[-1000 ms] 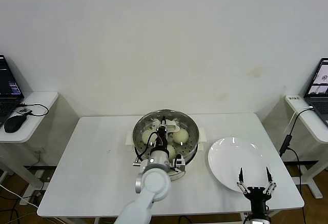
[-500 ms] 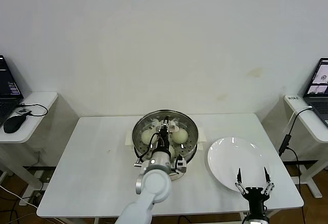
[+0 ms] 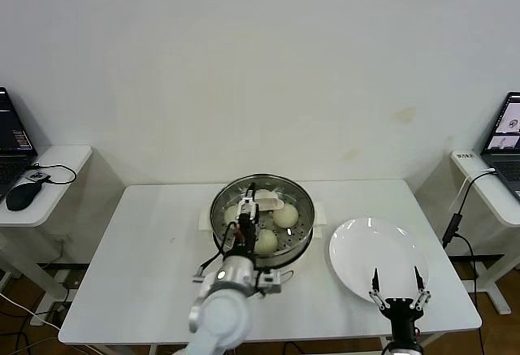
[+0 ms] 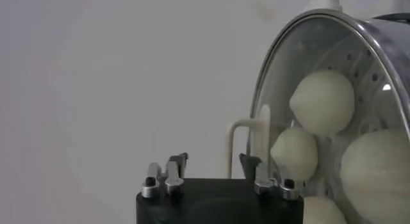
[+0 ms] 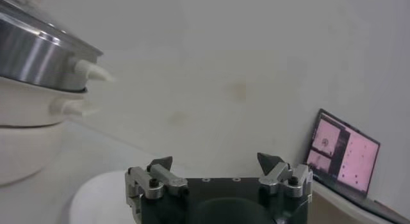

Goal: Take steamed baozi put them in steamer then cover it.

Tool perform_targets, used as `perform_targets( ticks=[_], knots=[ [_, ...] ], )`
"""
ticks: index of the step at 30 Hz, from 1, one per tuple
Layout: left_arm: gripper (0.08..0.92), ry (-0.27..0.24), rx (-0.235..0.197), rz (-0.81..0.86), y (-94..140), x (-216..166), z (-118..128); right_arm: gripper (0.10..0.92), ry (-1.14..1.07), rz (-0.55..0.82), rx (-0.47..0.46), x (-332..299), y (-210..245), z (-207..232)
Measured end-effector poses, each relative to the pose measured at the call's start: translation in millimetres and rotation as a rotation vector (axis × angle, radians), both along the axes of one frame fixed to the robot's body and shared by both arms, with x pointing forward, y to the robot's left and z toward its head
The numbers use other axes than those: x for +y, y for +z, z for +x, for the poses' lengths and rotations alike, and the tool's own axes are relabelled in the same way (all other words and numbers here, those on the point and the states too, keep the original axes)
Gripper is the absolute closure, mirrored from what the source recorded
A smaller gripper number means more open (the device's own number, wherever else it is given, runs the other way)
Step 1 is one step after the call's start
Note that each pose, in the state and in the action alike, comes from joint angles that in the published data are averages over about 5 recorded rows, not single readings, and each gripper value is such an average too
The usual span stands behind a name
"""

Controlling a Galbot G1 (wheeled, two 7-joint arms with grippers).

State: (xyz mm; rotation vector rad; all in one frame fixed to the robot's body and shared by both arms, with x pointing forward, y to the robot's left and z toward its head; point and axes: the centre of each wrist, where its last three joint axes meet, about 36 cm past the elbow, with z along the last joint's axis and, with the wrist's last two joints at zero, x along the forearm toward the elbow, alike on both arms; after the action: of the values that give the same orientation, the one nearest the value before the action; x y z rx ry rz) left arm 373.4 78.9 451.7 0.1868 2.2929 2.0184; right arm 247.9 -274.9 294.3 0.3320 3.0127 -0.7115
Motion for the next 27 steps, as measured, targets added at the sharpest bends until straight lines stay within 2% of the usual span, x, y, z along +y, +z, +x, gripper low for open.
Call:
perform_targets(
  ticks=[4, 12, 20, 27],
  knots=[
    [0.189, -0.010, 0.000, -0.076, 4, 32, -27, 0.199, 0.005, 0.003, 0.002, -2, 2, -1],
    [0.177, -0.021, 0.042, -0.385, -12, 113, -64, 0.199, 0.044, 0.036, 0.005, -2, 7, -5],
    [0.177, 0.054, 0.136, -0.836, -35, 159, -101, 0.199, 0.115, 0.088, 0.049, -5, 13, -17],
    [0.177, 0.149, 0.177, -1.143, -57, 183, -124, 0.200, 0.184, 0.159, 0.111, -3, 22, -35]
  ],
)
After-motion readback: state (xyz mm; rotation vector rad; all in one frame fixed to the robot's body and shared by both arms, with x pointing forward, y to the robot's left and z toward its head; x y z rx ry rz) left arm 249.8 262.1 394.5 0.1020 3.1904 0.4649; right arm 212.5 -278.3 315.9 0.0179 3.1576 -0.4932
